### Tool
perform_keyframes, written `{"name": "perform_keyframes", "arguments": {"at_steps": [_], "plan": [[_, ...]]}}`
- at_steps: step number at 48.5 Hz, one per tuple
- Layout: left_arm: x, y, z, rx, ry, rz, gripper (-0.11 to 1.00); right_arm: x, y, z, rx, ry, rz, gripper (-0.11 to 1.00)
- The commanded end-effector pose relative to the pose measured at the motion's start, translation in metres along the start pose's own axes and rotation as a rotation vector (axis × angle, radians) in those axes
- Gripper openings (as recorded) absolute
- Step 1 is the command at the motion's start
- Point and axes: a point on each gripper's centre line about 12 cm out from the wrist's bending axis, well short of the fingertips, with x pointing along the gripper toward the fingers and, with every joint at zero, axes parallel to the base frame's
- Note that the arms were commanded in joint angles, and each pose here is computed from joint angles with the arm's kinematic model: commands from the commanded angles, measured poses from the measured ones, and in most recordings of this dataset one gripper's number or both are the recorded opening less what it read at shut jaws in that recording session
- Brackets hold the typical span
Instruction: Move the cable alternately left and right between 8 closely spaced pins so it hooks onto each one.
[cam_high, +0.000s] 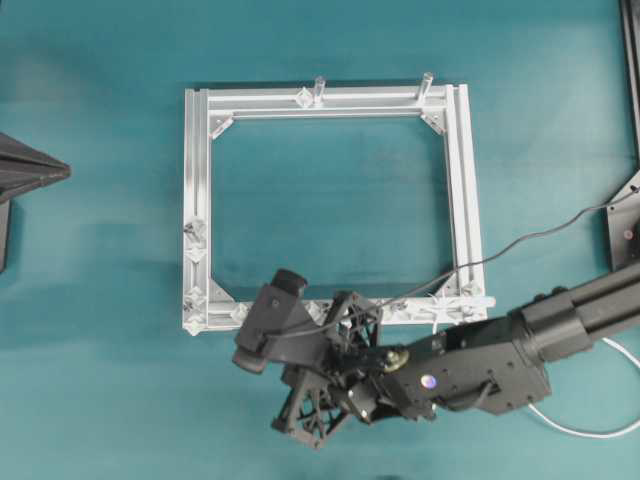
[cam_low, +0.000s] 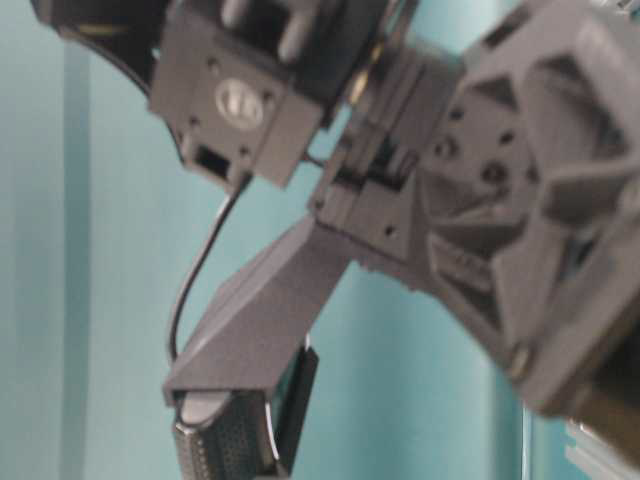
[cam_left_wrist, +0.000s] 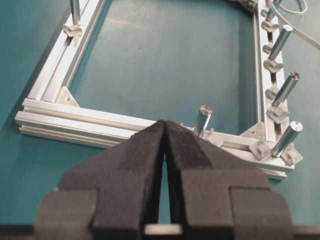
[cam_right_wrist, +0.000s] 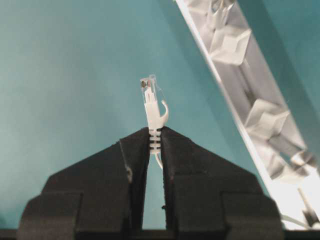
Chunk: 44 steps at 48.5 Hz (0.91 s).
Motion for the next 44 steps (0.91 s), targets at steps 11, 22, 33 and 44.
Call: {"name": "perform_keyframes", "arguments": {"at_steps": [11, 22, 33, 44], "plan": [[0.000, 0.000, 0.005, -0.006, -0.008, 0.002, 0.00, -0.010, -0.001, 0.023, 0.017, -0.046, 0.017, 0.09], [0.000, 0.000, 0.004, -0.006, -0.006, 0.002, 0.00, -0.009, -0.006, 0.029, 0.025, -0.051, 0.008, 0.09], [0.000, 0.000, 0.004, -0.006, -0.006, 0.002, 0.00, -0.005, -0.013, 0.032, 0.032, -0.050, -0.006, 0.09], [0.000, 0.000, 0.004, -0.006, -0.006, 0.002, 0.00, -0.003, -0.017, 0.033, 0.037, -0.048, -0.016, 0.09]]}}
